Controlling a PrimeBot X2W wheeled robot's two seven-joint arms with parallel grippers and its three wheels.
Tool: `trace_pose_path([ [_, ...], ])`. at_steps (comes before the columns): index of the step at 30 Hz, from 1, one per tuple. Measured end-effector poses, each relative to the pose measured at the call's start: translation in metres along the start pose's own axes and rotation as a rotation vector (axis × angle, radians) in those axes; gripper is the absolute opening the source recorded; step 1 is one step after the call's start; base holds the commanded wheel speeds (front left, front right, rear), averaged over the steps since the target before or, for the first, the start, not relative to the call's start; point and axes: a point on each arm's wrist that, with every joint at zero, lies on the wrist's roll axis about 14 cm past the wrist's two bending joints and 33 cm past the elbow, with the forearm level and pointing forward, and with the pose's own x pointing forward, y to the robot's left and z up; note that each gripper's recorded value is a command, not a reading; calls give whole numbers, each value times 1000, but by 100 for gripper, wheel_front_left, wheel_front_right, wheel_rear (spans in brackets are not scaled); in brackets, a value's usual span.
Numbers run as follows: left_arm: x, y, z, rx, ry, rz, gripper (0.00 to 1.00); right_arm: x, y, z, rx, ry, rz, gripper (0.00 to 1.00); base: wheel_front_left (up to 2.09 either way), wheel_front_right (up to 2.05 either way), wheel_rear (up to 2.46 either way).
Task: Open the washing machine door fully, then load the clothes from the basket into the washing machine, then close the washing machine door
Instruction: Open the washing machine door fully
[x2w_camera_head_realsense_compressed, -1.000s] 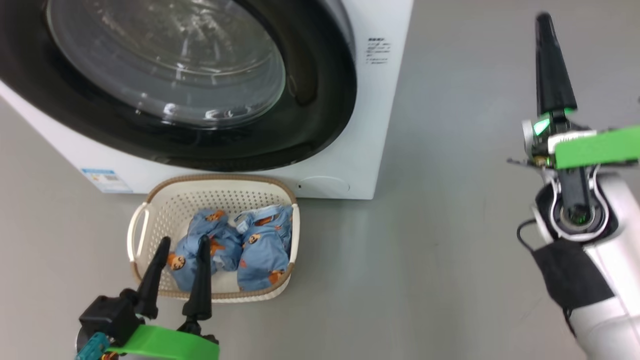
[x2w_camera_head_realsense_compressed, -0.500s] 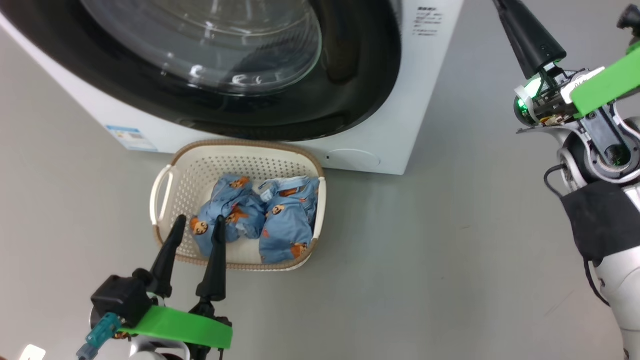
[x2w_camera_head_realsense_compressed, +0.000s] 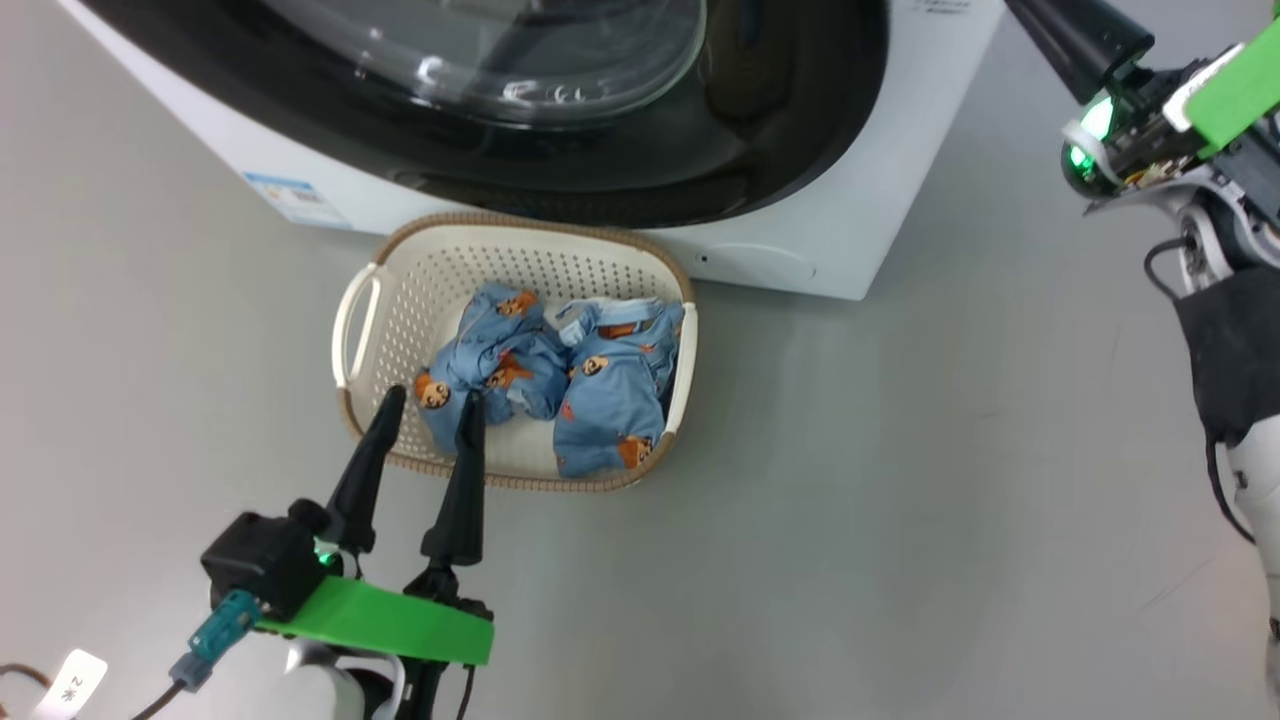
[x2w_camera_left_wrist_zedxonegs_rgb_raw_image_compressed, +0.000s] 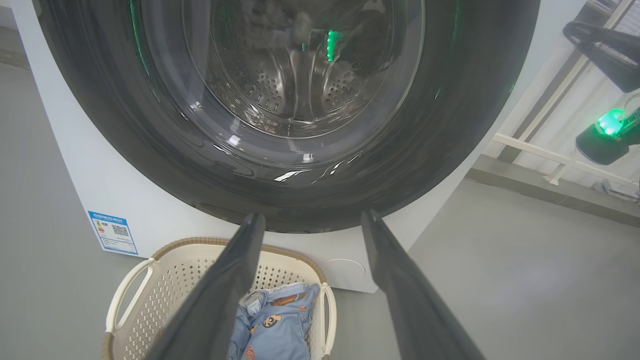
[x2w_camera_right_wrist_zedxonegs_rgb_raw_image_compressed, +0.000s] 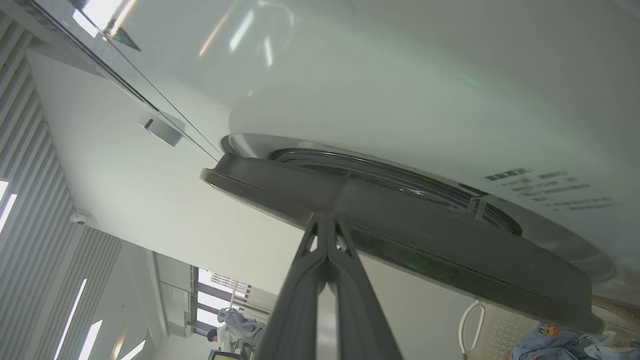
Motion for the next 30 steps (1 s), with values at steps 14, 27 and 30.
trace_pose_path([
  [14, 18, 7, -6, -13, 4, 5, 100, 36, -37, -3, 15, 73, -27, 0, 0, 0, 0],
  [27, 22, 14, -9, -17, 10, 21, 100, 52, -52, -9, 20, 101, -28, 0, 0, 0, 0],
  [30, 22, 12, -7, -17, 4, 17, 100, 52, -48, -13, -2, 123, -26, 0, 0, 0, 0],
])
